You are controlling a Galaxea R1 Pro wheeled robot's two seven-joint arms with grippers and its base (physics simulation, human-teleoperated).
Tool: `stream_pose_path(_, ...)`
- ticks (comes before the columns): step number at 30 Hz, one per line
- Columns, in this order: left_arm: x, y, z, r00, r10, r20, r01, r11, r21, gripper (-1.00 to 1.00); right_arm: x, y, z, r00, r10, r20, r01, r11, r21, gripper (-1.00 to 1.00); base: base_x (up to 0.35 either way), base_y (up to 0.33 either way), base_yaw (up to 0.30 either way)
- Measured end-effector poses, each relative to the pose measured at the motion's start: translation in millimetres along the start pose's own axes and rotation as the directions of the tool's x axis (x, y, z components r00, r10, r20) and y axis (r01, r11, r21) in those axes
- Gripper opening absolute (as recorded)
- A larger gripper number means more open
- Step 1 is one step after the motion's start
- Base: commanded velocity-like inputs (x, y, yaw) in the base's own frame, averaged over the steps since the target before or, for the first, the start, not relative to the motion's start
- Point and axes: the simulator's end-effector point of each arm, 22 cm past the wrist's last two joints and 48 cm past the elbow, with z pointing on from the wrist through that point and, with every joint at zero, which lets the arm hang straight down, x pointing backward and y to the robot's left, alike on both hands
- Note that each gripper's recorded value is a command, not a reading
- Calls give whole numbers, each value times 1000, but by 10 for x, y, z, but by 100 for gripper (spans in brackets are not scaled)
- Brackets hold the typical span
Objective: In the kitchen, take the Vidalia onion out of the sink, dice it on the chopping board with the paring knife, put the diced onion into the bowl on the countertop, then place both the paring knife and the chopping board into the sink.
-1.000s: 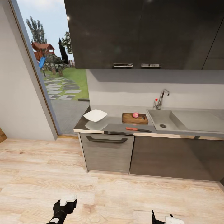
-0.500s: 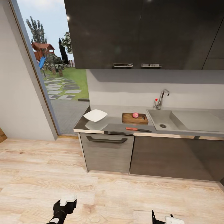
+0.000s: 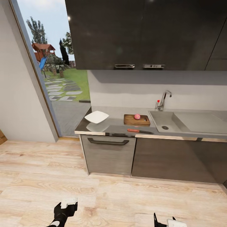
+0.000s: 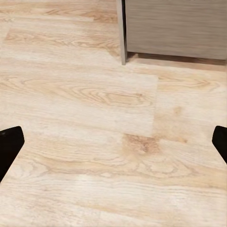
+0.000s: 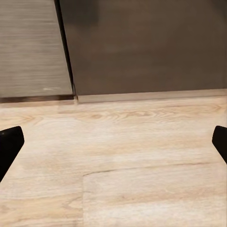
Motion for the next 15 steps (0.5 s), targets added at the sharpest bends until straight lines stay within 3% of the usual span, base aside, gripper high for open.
stream_pose_path(15,-1,-23,-2,1000,0,1,0,1000,5,100,4,32,-5,1000,3,0,-3,1000,-2,100,0,0,0)
